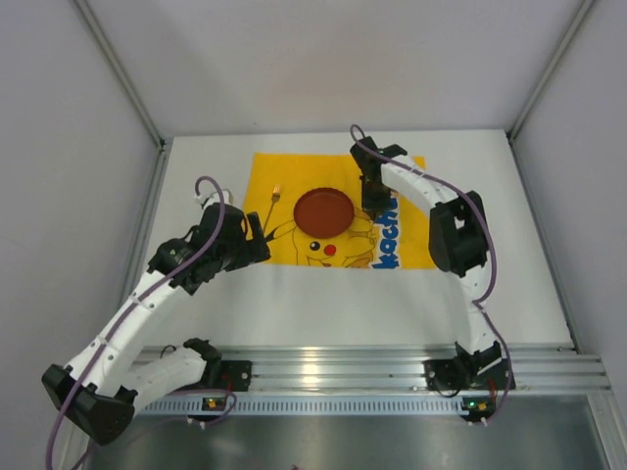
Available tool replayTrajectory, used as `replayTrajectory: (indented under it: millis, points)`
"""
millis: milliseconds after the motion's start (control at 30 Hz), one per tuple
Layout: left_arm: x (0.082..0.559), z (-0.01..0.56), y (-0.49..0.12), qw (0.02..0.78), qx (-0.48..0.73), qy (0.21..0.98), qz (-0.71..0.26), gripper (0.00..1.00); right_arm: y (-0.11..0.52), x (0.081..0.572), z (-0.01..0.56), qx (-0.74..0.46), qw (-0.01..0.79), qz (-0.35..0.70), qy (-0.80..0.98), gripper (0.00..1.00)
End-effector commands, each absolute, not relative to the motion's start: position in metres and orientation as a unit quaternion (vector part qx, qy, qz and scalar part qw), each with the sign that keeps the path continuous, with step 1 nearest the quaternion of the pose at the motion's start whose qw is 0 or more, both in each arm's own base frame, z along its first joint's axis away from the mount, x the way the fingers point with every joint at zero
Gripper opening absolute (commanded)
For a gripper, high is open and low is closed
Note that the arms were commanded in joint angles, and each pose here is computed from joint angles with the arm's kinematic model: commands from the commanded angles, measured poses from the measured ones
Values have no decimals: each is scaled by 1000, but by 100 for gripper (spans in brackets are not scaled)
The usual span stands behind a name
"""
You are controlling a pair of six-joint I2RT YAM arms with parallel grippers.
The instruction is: Set the dinner table for one person
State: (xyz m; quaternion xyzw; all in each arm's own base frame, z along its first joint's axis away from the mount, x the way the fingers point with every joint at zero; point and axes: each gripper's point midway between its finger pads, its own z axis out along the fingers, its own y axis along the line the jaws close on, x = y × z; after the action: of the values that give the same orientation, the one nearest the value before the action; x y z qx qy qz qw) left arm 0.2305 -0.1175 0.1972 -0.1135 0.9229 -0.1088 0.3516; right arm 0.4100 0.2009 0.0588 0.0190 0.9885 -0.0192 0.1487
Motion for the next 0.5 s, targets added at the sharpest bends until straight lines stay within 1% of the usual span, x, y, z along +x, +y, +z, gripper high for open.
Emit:
replayTrajectory:
  millis: [0,200,233,300,400,433,467]
  points:
    - [225,196,-99,359,-137,920,-77,97,198,427,74,1,177,-33,984,0]
    - [225,192,-93,360,-155,918,-64,98,199,430,56,-10,161,-41,986,0]
    - [225,191,-93,358,-156,918,-61,98,199,431,55,-10,162,-42,986,6]
    - [228,190,-93,359,-158,918,-61,98,199,433,53,-11,162,-43,986,10]
    - [233,190,-94,359,-157,918,-56,98,200,437,56,-11,167,-41,985,19]
    - [236,188,-95,357,-155,920,-53,98,199,439,58,-10,170,-40,985,25]
    - [238,190,-96,359,-152,920,-51,98,200,441,63,-9,175,-37,984,29]
